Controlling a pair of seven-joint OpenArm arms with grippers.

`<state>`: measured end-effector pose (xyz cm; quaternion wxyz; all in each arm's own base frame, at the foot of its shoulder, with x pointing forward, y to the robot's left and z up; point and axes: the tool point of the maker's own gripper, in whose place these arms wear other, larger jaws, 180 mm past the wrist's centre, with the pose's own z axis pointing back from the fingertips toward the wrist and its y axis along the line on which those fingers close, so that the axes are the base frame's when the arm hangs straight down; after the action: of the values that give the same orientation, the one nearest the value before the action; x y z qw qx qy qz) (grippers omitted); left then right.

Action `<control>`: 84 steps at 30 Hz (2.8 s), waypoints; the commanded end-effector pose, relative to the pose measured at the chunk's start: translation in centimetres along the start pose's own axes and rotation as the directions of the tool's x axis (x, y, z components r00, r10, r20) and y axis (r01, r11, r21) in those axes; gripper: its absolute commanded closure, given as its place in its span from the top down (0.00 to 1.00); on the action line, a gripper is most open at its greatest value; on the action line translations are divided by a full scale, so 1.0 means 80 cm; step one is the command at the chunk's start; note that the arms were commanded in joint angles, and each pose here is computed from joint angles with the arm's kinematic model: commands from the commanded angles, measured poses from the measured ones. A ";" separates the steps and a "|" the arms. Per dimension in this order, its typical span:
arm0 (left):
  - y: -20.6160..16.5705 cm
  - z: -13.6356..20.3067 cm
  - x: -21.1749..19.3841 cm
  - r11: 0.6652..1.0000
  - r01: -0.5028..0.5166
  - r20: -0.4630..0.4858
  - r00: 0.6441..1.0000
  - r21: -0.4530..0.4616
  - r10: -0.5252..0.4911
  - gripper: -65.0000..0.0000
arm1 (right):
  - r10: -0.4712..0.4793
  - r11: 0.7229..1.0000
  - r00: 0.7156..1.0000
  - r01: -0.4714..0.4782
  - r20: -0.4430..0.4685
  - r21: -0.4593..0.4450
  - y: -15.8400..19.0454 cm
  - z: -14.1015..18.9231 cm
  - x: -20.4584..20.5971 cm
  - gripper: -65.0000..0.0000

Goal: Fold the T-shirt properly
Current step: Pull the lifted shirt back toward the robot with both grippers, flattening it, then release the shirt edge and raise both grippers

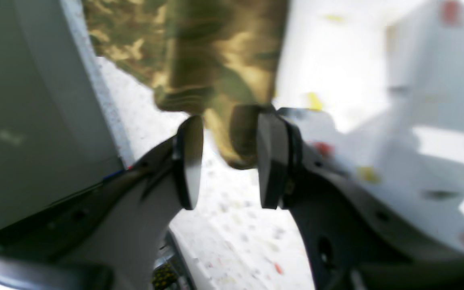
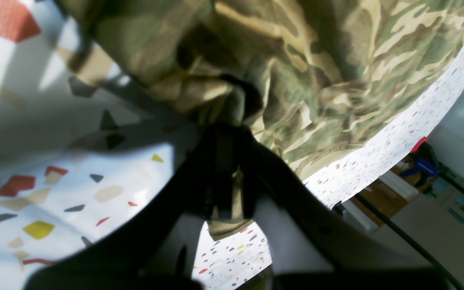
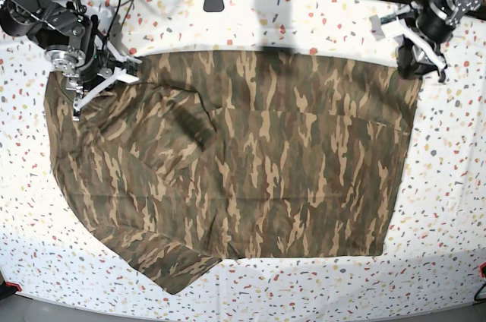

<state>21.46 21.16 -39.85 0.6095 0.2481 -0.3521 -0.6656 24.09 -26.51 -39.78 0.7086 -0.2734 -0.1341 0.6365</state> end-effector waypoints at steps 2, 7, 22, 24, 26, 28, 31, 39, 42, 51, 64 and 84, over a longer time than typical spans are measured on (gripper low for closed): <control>0.023 -0.007 -0.009 0.999 0.011 -0.001 1.000 0.046 -0.011 0.34 | -0.001 0.999 1.000 0.001 -0.010 -0.042 -0.020 0.003 -0.007 0.00; 0.008 -0.014 -0.019 0.999 -0.036 -0.008 0.999 -0.034 0.036 0.34 | -0.004 0.999 1.000 0.004 -0.003 -0.043 -0.019 0.003 -0.002 0.00; -0.018 -0.004 -0.003 0.995 -0.040 0.053 0.998 -0.090 0.045 0.34 | -0.001 0.999 1.000 0.001 0.003 -0.053 -0.020 0.003 0.002 0.00; -0.005 -0.010 0.000 0.997 -0.049 0.062 0.997 -0.066 0.053 0.34 | -0.001 0.999 1.000 0.002 0.003 -0.053 -0.021 0.003 0.002 0.00; 0.006 -0.018 0.005 0.996 -0.082 0.069 0.994 -0.042 0.085 0.34 | -0.002 0.999 1.000 0.002 0.003 -0.053 -0.021 0.003 0.002 0.00; 0.012 -0.023 0.013 0.991 -0.133 0.079 0.988 -0.032 0.135 0.34 | -0.002 0.999 1.000 0.002 0.003 -0.054 -0.021 0.003 0.003 0.00; 0.008 -0.026 0.016 0.987 -0.156 0.066 0.985 -0.043 0.158 0.32 | -0.002 0.999 1.000 0.002 -0.001 -0.054 -0.021 0.003 0.002 0.00; -0.001 -0.026 -0.007 0.986 -0.152 -0.043 0.988 -0.063 0.150 0.00 | -0.003 0.999 1.000 0.004 0.012 -0.054 -0.021 0.003 0.005 0.00; -0.009 -0.022 -0.017 0.985 -0.154 -0.093 0.985 -0.075 0.147 0.00 | -0.003 0.999 1.000 0.004 0.014 -0.054 -0.021 0.003 0.005 0.00; -0.079 0.017 -0.026 0.977 -0.102 -0.153 0.986 -0.189 0.074 0.00 | -0.004 0.998 0.997 0.009 0.073 -0.065 -0.025 0.020 0.027 0.00; -0.115 0.058 -0.040 0.982 -0.002 -0.225 0.973 -0.191 -0.042 0.00 | 0.079 0.994 0.997 -0.079 0.002 0.079 0.054 0.032 -0.013 0.00; -0.120 0.088 -0.039 0.985 0.093 -0.249 0.960 -0.143 -0.127 0.00 | 0.101 0.980 0.995 -0.102 0.018 0.170 0.111 0.059 -0.008 0.00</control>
<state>10.29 24.94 -43.57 0.6325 0.3005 -0.2154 -0.6806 14.00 -25.07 -41.30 0.6968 -0.2069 -0.0756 0.6826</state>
